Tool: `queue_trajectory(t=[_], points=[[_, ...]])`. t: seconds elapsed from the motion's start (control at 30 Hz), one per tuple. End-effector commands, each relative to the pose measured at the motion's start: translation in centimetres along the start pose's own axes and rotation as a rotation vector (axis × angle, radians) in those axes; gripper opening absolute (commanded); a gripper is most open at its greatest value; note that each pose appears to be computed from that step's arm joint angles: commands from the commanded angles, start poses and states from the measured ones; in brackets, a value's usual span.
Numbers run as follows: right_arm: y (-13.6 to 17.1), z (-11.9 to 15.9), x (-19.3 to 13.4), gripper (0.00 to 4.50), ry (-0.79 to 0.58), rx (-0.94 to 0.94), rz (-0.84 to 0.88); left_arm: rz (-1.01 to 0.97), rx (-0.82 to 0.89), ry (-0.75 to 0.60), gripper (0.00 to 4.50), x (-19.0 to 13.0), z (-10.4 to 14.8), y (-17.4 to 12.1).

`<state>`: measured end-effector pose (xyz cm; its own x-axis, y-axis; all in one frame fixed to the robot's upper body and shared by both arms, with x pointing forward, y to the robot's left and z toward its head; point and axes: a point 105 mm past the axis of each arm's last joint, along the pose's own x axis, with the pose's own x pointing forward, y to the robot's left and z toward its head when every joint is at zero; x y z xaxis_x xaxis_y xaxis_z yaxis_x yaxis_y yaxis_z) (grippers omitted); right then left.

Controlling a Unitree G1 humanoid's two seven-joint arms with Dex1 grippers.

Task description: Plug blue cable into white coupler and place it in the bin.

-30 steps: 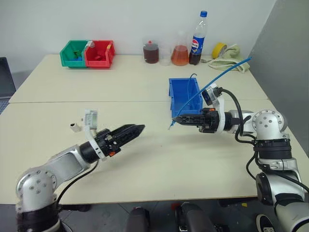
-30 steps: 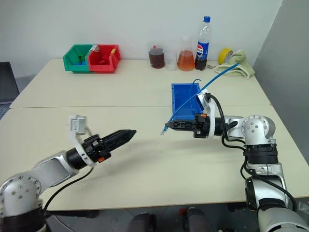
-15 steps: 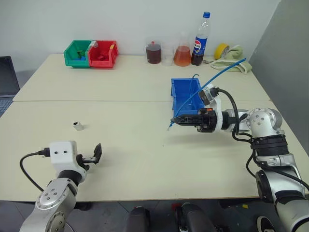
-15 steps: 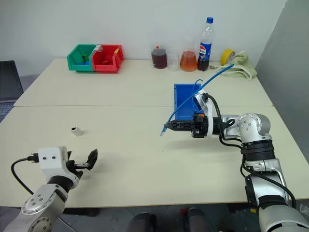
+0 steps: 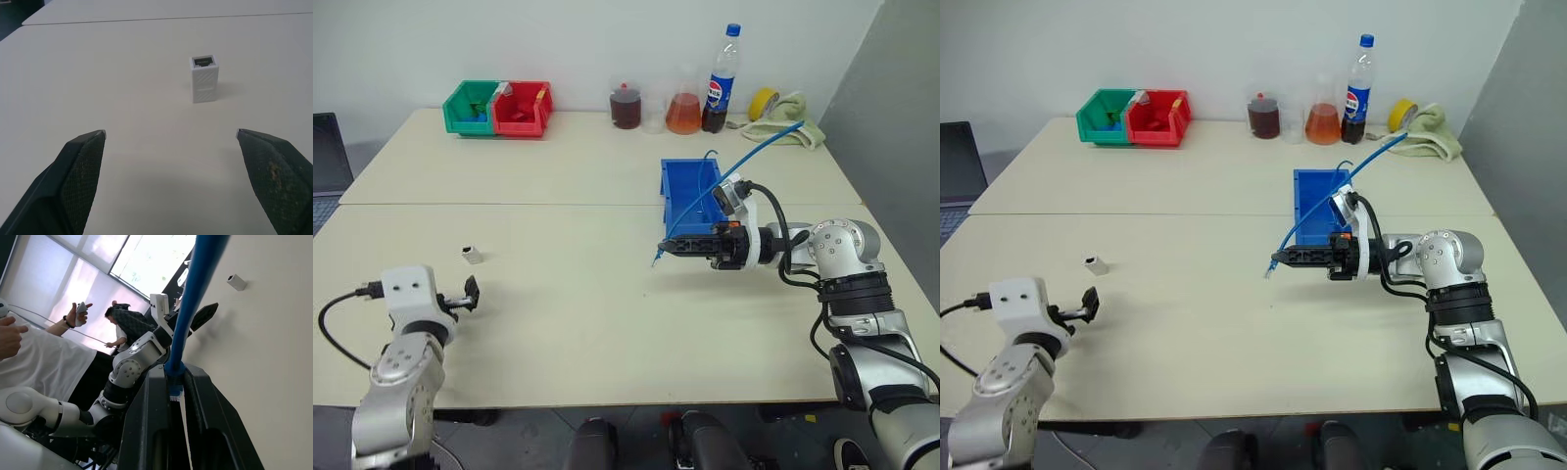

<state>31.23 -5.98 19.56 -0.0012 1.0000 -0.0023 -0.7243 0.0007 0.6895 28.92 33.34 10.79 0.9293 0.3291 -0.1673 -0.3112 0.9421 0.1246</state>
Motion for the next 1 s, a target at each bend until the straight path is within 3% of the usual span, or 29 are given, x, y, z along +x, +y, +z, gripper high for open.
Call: queue_trajectory(t=[0.03,0.53,1.0], points=[[1.2,1.2,0.1,0.11,-0.006,-0.066,0.029,0.004,-0.009,-0.003,4.48,1.2,0.9,0.2],[1.1,1.3,0.2,0.11,0.004,-0.083,0.017,0.015,-0.026,0.062,4.48,4.7,1.1,-0.9],[1.1,1.3,0.0,0.11,0.000,-0.084,0.007,0.035,-0.005,0.077,4.48,5.2,1.1,-0.1]])
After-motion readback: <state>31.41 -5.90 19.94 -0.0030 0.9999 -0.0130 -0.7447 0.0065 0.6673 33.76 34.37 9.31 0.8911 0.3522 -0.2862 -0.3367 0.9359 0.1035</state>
